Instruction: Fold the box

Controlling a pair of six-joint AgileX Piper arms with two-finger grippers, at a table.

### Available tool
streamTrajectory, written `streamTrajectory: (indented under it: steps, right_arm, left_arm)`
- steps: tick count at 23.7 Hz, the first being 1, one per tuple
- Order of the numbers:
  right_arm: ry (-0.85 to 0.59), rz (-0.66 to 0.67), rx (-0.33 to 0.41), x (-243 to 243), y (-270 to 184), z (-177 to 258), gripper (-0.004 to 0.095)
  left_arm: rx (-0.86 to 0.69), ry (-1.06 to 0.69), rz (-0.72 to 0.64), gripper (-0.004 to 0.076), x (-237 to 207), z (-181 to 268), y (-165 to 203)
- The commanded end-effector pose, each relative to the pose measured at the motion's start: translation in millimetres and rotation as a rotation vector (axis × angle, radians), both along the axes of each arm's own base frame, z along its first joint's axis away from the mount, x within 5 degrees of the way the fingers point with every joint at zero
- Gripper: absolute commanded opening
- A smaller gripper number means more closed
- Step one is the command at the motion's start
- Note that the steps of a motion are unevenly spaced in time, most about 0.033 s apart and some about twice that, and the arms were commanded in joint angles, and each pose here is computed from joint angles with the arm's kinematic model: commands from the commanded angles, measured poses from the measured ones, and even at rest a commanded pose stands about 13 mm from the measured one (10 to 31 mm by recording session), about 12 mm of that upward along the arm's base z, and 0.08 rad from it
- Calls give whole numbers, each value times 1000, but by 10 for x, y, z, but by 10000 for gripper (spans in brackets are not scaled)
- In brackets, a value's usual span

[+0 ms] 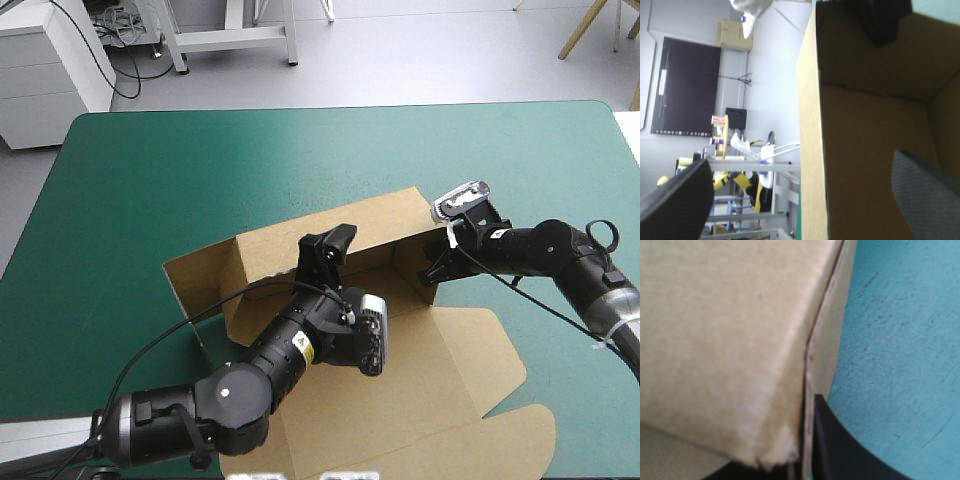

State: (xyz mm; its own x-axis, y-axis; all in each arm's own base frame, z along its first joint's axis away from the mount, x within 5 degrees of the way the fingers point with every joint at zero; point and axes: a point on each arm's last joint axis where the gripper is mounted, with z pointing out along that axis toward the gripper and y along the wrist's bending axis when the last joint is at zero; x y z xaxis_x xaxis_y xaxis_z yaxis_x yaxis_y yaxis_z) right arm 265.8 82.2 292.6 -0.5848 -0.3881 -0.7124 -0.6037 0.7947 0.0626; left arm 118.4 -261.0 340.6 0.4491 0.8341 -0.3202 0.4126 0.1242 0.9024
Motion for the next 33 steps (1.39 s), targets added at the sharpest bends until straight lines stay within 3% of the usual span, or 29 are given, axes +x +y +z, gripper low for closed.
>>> streamTrajectory:
  steps: [1, 9, 18, 20, 25, 30, 33]
  right_arm:
    - [-32, -5, 44, -33, 19, 160, -14]
    - [-33, -7, 44, -31, 18, 160, -14]
    - [-30, -8, 45, -32, 19, 160, -14]
    - [-30, -8, 45, -32, 19, 160, -14]
    - [-32, -9, 45, -31, 18, 160, -14]
    - [-34, -7, 40, -34, 15, 163, -14]
    - [-36, -8, 38, -33, 14, 163, -14]
  left_arm:
    - [-50, -39, -47, 685, -197, 248, 69]
    - [-53, 163, -102, 685, -343, 414, 52]
    - [-113, 287, -91, 667, -292, 1174, 232]
    - [-146, 335, -32, 640, -133, 1315, 363]
    - [-236, 369, 301, 620, 586, 1468, 983]
    - [-468, 484, 654, 563, 1095, 1417, 1817]
    - [-596, 571, 782, 504, 1180, 1354, 2158]
